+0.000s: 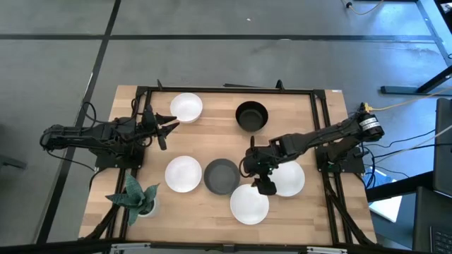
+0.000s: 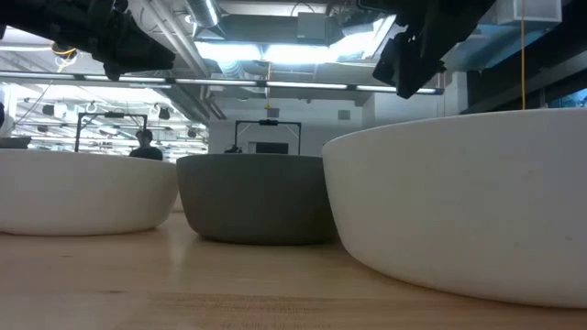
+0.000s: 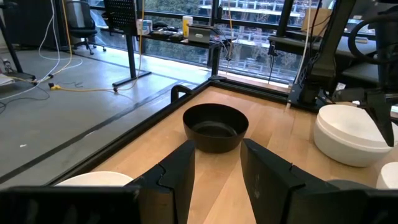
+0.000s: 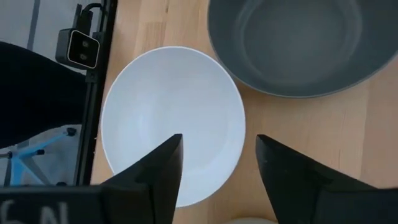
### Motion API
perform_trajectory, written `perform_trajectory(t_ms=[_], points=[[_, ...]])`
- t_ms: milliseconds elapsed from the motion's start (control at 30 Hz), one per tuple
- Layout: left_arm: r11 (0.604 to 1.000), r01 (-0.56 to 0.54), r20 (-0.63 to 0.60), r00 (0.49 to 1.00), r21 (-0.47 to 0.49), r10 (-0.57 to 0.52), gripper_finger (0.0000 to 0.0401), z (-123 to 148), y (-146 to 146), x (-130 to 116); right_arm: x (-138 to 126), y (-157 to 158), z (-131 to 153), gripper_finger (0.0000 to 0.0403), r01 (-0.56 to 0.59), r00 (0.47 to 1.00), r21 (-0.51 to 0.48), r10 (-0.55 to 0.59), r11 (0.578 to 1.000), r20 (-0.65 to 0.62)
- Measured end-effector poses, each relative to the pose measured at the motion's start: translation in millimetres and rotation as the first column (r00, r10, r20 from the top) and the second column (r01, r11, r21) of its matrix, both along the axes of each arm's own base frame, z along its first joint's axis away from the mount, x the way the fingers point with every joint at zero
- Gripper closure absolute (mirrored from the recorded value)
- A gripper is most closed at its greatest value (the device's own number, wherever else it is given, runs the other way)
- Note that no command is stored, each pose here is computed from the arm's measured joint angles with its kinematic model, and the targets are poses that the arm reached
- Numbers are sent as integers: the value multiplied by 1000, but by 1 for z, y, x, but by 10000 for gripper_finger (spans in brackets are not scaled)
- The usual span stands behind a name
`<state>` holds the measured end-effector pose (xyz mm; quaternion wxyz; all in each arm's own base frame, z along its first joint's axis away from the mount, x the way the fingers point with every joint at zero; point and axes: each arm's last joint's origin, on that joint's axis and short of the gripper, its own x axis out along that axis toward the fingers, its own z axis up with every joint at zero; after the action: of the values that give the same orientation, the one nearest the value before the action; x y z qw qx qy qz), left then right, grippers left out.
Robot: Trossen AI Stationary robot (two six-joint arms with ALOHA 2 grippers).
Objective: Nest bowls inside each other
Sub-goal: Stack the white bowl on the white bowl
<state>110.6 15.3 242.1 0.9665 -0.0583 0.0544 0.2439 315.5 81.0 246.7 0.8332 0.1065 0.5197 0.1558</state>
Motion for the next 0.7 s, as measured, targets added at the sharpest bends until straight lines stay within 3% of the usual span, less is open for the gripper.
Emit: perform_trajectory(t_ms=[367,533,700], points=[[1000,0,0,1000,0,0,277,0,0,0,0,1,0,123,44,999,34,-43,998,-26],[1000,0,0,1000,0,0,277,0,0,0,-1,8,1,111,38,999,45,-37,998,-14],[1000,0,0,1000,0,0,277,0,0,0,-3,21,0,117,29,999,-76,-26,997,41]])
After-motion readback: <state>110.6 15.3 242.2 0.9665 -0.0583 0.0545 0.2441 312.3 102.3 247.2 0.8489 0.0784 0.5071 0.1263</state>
